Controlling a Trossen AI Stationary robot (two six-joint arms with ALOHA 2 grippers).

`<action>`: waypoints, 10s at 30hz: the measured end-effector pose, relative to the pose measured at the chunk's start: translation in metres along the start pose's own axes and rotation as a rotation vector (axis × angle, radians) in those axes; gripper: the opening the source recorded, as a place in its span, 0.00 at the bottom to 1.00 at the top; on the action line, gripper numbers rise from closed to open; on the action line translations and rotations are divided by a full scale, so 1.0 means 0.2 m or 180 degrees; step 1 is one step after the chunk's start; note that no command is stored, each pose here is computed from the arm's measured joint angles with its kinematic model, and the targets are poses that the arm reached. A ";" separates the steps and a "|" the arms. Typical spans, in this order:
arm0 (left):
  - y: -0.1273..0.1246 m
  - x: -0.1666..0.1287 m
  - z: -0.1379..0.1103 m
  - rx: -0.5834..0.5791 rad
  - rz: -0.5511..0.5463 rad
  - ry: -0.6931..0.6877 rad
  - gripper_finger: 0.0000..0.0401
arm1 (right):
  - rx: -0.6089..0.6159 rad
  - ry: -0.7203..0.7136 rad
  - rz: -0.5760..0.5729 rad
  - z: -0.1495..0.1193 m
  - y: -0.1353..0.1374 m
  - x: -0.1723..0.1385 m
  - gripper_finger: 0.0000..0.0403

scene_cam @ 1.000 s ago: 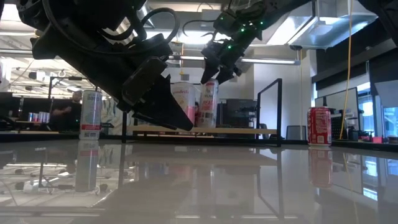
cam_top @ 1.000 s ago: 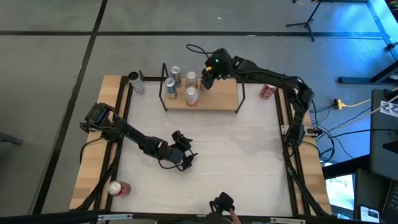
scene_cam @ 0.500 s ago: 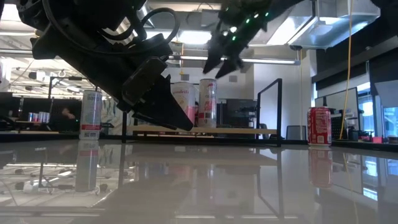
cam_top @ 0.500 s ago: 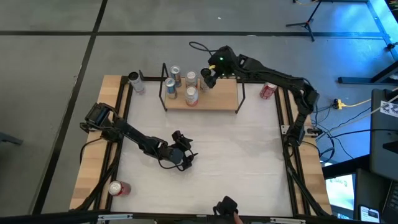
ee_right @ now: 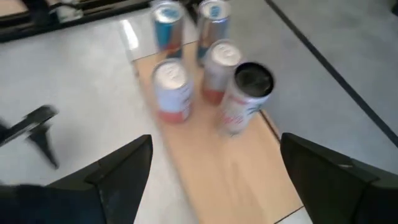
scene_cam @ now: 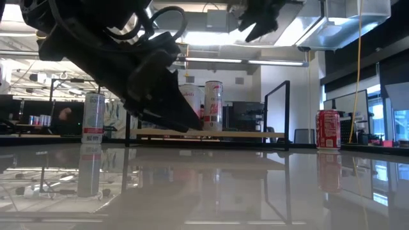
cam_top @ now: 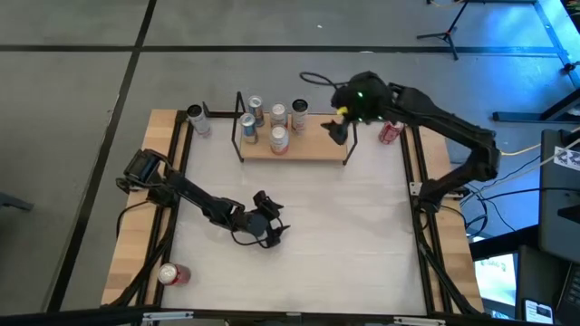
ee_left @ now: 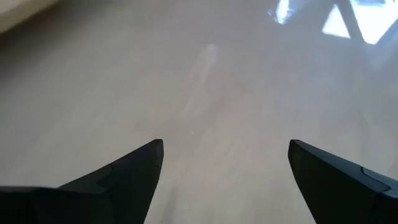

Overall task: Place canned beverage on shelf
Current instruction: Put the white and pink soda can aligned with the other white pink soda can on the shelf

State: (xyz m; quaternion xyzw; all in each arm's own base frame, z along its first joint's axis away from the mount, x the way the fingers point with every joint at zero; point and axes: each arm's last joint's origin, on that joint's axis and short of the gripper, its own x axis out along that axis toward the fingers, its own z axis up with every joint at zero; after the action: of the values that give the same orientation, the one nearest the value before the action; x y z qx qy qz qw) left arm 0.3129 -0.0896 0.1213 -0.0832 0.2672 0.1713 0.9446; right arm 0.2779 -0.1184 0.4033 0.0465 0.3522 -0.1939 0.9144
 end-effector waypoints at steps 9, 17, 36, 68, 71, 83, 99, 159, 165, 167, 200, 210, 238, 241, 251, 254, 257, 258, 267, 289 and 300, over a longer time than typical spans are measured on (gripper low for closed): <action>0.10 -0.22 0.23 0.0167 -0.0123 -0.0025 0.84 | -0.0245 -0.0050 0.0008 -0.26 0.15 -0.04 0.87; 0.38 -0.55 0.52 -0.0050 0.0321 -0.0081 0.84 | -0.0237 -0.0479 0.0097 -0.61 0.19 0.03 0.87; 1.11 -0.94 0.90 -0.0951 0.2399 0.0511 0.84 | -0.0528 -0.1800 0.0949 -0.76 0.23 0.10 0.87; 1.80 -0.71 0.72 -0.1888 0.3147 0.2120 0.84 | -0.1050 -0.2026 0.0845 -0.75 0.23 0.09 0.87; 1.80 -0.67 0.71 -0.1794 0.3290 0.2214 0.84 | -0.1050 -0.2022 0.0846 -0.75 0.23 0.09 0.87; 1.82 -0.58 0.65 -0.1768 0.3344 0.2624 0.84 | -0.1051 -0.1962 0.0860 -0.75 0.23 0.09 0.87; 1.82 -0.59 0.63 -0.2017 0.2878 0.2738 0.84 | -0.1051 -0.1962 0.0861 -0.75 0.23 0.09 0.87; 0.60 -0.72 0.80 -0.0268 0.0161 0.2344 0.60 | -0.1016 -0.1996 0.1095 -0.75 0.24 0.09 0.87; 0.34 -0.67 0.79 0.0215 -0.0270 0.1863 0.60 | -0.1130 -0.1991 0.1719 -0.77 0.30 0.07 0.87; 0.25 -0.62 0.78 0.0513 -0.0377 0.1711 0.60 | -0.1195 -0.1996 0.1868 -0.77 0.35 0.06 0.87; -0.06 -0.47 0.70 0.1101 -0.0610 0.2339 0.62 | -0.0751 -0.0946 0.1940 -0.99 0.85 0.24 0.87; -0.06 -0.43 0.63 0.1112 -0.0600 0.2403 0.67 | -0.0742 -0.1037 0.1957 -0.98 0.86 0.24 0.87; -0.07 -0.41 0.65 0.0988 -0.0554 0.2109 0.80 | -0.0760 -0.1039 0.1953 -0.98 0.86 0.24 0.87; -0.07 -0.41 0.65 0.1018 -0.0479 0.2107 0.81 | -0.0760 -0.1039 0.1953 -0.98 0.86 0.24 0.87; -0.14 -0.58 0.75 0.1150 -0.0027 0.1895 0.79 | -0.0743 -0.1060 0.1927 -0.97 0.86 0.24 0.87; -0.18 -0.63 0.70 0.1095 0.0107 0.1975 0.79 | -0.0727 -0.1107 0.1937 -0.97 0.86 0.24 0.87; -0.23 -0.66 0.60 0.1016 0.0224 0.1987 0.79 | -0.0685 -0.1232 0.1969 -0.95 0.87 0.25 0.87; -0.24 -0.67 0.56 0.1001 0.0274 0.1989 0.79 | -0.0669 -0.1269 0.1978 -0.95 0.88 0.26 0.87; -0.30 -0.66 0.18 0.0588 0.0669 0.1657 0.79 | -0.0574 -0.1638 0.1941 -0.96 0.97 0.43 0.87; -0.31 -0.53 -0.16 -0.0065 0.0324 0.0046 0.79 | -0.0480 -0.1480 0.0499 -0.77 1.08 0.95 0.87; -0.39 -0.54 -0.16 0.0045 -0.0416 0.0241 0.79 | -0.0670 -0.1380 0.0375 -0.69 1.14 1.00 0.87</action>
State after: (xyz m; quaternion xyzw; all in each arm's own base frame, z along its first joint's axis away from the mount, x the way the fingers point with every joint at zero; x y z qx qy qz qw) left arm 0.2397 -0.2012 0.1568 -0.1002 0.2980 0.1040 0.9436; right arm 0.4152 0.0570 0.1556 -0.0713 0.1627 -0.1081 0.9782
